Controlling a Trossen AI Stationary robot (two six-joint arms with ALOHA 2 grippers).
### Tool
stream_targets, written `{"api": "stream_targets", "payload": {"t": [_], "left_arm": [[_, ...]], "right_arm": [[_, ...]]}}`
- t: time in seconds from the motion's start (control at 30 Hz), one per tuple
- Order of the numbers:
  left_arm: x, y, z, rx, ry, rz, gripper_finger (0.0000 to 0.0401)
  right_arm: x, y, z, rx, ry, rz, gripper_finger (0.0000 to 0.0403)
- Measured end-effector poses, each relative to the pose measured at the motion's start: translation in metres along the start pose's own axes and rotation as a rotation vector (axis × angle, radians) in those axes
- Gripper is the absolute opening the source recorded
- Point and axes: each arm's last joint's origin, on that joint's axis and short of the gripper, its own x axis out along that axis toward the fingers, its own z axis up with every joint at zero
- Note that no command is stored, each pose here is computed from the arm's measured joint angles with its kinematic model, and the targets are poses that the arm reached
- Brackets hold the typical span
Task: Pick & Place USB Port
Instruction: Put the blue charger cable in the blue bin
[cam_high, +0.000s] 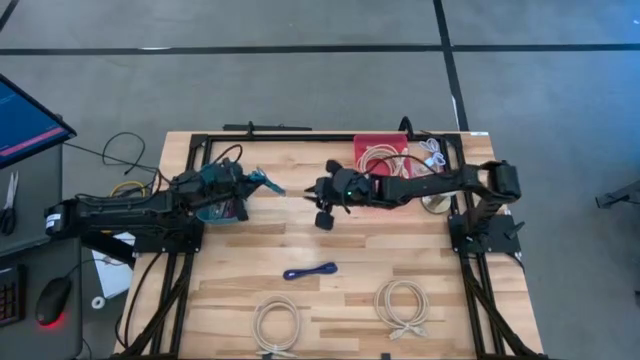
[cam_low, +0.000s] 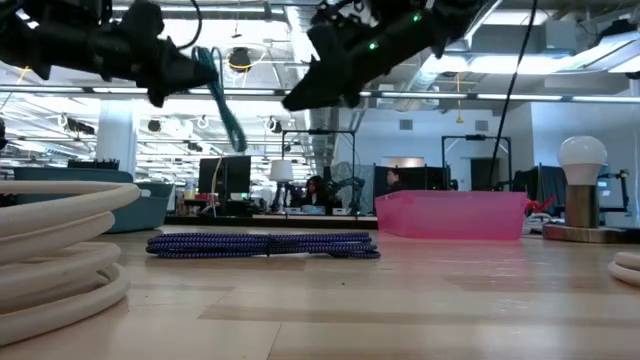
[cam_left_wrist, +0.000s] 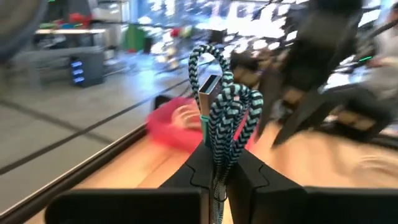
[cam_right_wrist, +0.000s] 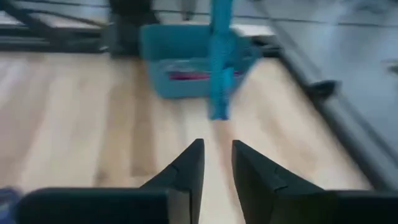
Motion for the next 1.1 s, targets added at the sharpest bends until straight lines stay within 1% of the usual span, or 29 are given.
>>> {"api": "stream_targets", "payload": {"t": [0.1, 0.2, 0.43, 0.53, 0.73, 0.8, 0.93, 1.1], "left_arm": [[-0.003, 0.004, -0.005, 0.014, 0.056, 0.113, 0.0016], [-0.009, 0.008, -0.008, 0.026, 0.090, 0.207, 0.0016], [-0.027, 0.014, -0.008, 0.031, 0.101, 0.361, 0.0016], [-0.036, 0.017, -0.008, 0.017, 0.100, 0.428, 0.0016], [-0.047, 0.021, -0.013, -0.037, 0.120, 0.508, 0.0016], [-0.050, 0.023, -0.016, -0.041, 0.154, 0.550, 0.0016], [-0.058, 0.026, -0.013, -0.054, 0.234, 0.655, 0.0016], [-0.058, 0.026, -0.008, -0.115, 0.255, 0.681, 0.0016]], "right_arm": [[-0.011, -0.003, 0.008, -0.020, -0.011, -0.111, 0.0066], [-0.020, -0.005, 0.014, -0.035, -0.012, -0.189, 0.0062], [-0.030, -0.011, 0.009, -0.036, 0.028, -0.247, 0.0059], [-0.031, -0.011, 0.000, -0.032, 0.065, -0.285, 0.0059], [-0.029, -0.012, -0.026, -0.006, 0.133, -0.322, 0.0059], [-0.028, -0.014, -0.036, 0.014, 0.156, -0.328, 0.0059], [-0.028, -0.017, -0.053, 0.056, 0.193, -0.343, 0.0059], [-0.028, -0.022, -0.069, 0.087, 0.228, -0.360, 0.0059]]}}
